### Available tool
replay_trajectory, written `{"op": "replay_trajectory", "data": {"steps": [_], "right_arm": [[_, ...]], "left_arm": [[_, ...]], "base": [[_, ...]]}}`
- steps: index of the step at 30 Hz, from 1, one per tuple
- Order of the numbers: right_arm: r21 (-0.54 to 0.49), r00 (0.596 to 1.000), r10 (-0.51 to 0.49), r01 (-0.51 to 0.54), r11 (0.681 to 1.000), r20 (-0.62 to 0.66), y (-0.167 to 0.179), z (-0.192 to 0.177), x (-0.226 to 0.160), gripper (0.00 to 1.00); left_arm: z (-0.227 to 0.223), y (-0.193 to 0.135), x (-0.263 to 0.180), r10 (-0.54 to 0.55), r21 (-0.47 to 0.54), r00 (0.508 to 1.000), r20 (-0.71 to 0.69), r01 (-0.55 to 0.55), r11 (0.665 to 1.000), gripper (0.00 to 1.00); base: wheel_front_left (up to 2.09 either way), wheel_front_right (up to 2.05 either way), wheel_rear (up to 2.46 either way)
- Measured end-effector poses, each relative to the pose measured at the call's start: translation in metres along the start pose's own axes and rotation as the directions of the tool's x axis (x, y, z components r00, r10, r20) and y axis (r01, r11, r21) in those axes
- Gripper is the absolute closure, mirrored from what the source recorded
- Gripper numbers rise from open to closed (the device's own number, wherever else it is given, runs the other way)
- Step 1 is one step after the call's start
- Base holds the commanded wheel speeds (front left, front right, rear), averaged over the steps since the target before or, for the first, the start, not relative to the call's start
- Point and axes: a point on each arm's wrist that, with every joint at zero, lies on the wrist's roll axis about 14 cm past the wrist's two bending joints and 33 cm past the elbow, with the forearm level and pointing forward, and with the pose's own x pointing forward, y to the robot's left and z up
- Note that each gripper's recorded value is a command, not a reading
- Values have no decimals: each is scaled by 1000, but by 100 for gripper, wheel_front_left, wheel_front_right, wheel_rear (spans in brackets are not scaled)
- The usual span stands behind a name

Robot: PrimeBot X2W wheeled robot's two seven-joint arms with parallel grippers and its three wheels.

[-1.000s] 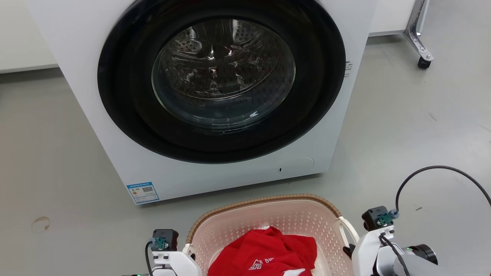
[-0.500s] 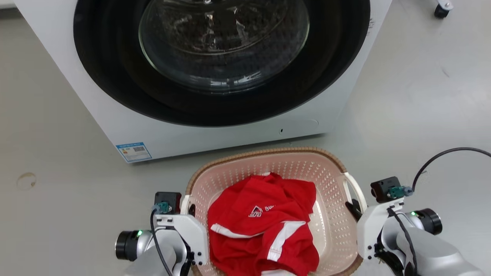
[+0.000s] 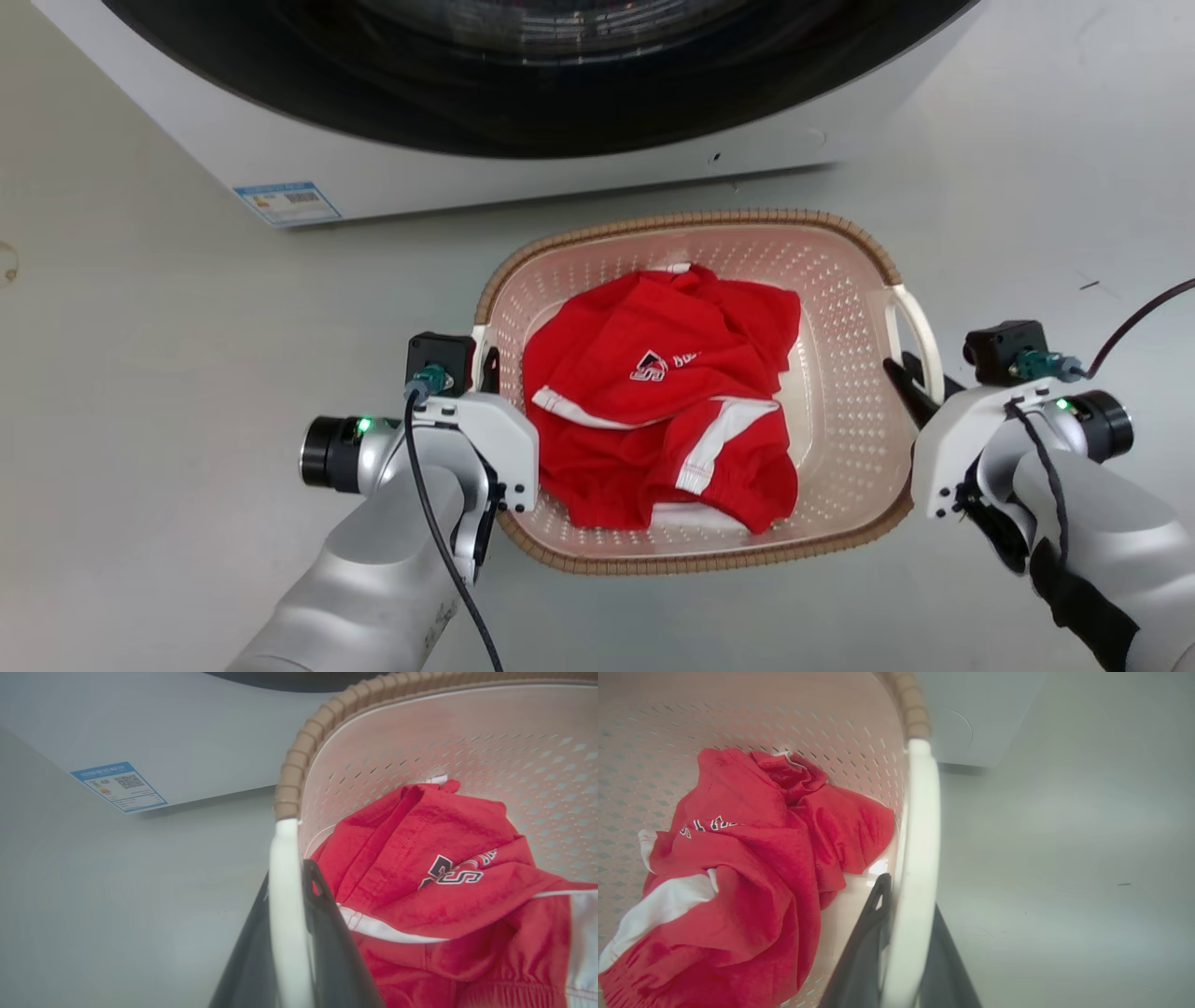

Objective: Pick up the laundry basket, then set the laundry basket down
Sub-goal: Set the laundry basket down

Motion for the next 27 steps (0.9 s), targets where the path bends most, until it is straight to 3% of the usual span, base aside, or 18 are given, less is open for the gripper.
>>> {"op": "replay_trajectory", "data": {"steps": [14, 27], "right_arm": [[31, 1000, 7, -6, 1000, -9, -44, -6, 57, 100], [36, 998, -18, 16, 999, 53, -71, -4, 87, 100]], "left_arm": [[-23, 21, 57, 40, -11, 999, -20, -40, 999, 100], [-24, 37, 89, 63, -7, 998, 31, -62, 998, 100]], "base": [[0, 0, 0], [0, 0, 0]]}}
